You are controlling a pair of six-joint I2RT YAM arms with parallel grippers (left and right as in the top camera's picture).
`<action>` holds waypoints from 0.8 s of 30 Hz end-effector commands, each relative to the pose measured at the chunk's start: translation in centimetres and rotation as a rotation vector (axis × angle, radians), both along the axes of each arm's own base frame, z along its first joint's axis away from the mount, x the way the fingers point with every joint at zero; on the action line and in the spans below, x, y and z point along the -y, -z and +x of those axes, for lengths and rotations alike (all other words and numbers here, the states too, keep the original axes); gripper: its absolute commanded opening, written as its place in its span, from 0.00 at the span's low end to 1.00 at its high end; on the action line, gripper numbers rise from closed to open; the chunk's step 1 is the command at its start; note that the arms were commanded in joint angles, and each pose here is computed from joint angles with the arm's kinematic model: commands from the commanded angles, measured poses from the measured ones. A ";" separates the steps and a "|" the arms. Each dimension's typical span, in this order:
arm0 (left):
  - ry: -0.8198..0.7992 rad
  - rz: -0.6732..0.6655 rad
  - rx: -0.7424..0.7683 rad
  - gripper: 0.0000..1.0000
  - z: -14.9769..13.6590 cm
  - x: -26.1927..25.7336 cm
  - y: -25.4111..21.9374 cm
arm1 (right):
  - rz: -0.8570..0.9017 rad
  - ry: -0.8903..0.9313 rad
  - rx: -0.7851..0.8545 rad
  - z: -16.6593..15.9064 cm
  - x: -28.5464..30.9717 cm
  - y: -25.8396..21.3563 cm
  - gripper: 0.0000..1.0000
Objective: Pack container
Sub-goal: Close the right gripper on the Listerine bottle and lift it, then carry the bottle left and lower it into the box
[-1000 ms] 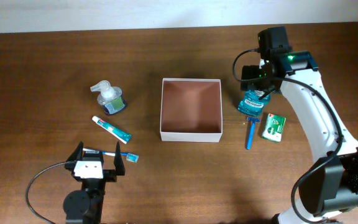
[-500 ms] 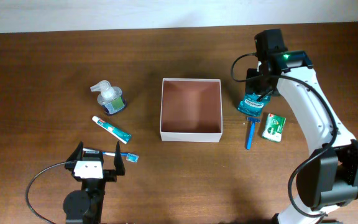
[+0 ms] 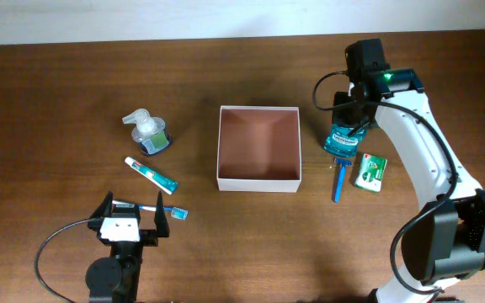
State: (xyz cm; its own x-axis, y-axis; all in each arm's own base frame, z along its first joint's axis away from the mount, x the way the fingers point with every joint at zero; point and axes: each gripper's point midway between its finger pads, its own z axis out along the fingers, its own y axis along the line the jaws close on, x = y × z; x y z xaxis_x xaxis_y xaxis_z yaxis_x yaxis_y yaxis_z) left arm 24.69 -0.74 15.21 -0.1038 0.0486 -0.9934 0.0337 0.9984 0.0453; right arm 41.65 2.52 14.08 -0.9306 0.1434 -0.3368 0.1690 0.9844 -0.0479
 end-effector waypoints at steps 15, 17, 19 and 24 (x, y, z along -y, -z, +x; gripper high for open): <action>0.001 -0.006 -0.002 0.99 0.0 0.1 0.2 | 0.040 -0.106 0.315 2.0 -1.2 -16.5 0.21; 0.001 -0.006 -0.002 0.99 0.0 0.1 0.2 | 0.070 -0.122 0.335 1.9 -1.7 -17.7 0.21; 0.001 -0.006 -0.002 0.99 0.0 0.1 0.2 | 0.128 -0.167 0.355 1.8 -3.4 -18.6 0.22; 0.001 -0.006 -0.002 0.99 0.0 0.1 0.2 | 0.164 -0.257 0.349 1.2 -7.3 -18.6 0.22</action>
State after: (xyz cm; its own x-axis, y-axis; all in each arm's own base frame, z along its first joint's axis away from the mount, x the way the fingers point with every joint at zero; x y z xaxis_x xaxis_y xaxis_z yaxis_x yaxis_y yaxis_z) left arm 24.68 -0.74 15.22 -0.1034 0.0482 -0.9935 0.0337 0.9984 0.0449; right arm 43.88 5.99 29.92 -0.8160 0.0578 -0.5752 0.0114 0.9964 0.0841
